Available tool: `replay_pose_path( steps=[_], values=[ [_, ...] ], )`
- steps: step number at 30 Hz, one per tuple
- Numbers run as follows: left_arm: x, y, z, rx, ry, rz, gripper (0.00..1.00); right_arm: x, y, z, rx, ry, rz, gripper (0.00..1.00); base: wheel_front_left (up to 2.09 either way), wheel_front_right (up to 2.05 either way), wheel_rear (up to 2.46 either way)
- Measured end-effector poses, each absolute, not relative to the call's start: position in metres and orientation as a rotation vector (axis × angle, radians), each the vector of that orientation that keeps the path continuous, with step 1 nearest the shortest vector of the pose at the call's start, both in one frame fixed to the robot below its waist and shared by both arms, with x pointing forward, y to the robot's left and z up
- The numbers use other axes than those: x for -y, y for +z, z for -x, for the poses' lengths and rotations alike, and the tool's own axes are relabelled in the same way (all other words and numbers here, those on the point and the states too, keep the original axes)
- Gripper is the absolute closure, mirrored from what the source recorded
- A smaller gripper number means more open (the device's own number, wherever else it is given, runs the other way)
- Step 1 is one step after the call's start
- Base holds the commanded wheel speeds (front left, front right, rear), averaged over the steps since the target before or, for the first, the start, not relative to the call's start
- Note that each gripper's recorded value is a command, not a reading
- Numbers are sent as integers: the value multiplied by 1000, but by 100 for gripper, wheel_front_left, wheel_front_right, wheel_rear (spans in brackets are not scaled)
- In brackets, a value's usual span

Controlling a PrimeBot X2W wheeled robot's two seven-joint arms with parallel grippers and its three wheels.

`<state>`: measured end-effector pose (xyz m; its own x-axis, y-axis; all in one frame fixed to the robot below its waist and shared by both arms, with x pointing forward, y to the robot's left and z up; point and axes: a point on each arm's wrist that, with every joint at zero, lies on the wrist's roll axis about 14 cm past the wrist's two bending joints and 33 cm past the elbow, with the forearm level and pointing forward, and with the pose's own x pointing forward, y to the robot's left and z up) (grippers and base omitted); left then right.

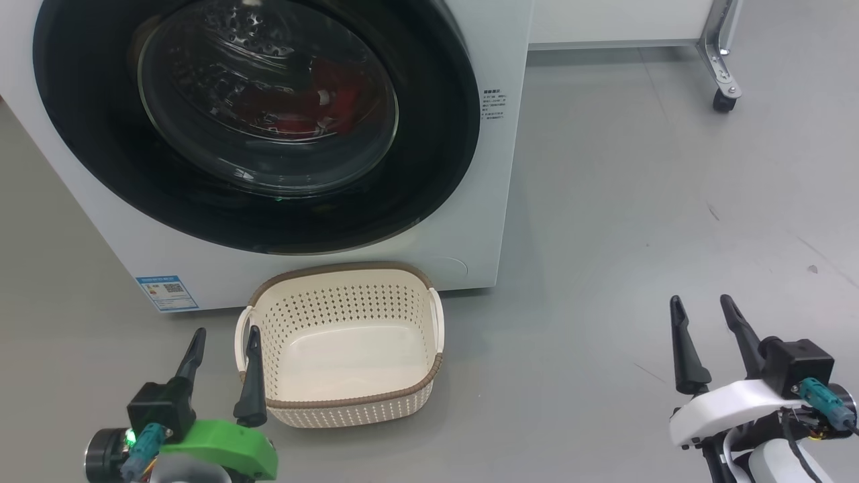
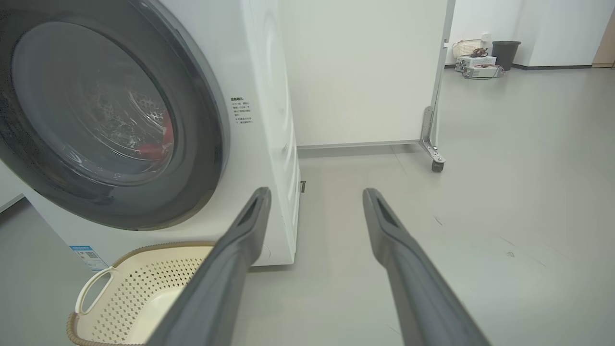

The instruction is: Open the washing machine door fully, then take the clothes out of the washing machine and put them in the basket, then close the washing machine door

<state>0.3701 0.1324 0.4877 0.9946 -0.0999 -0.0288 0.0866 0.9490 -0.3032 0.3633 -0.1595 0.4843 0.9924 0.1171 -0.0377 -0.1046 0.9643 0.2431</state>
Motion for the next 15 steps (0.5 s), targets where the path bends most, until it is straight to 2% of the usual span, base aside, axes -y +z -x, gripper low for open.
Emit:
replay_pose_path(
  steps=[8, 15],
  values=[
    [-129, 490, -368, -13, -108, 211, 0, 152, 489, -362, -18, 141, -156, 0, 0, 0, 0],
    [-129, 486, -368, -22, -103, 209, 0, 153, 489, -362, -17, 140, -154, 0, 0, 0, 0]
  ],
)
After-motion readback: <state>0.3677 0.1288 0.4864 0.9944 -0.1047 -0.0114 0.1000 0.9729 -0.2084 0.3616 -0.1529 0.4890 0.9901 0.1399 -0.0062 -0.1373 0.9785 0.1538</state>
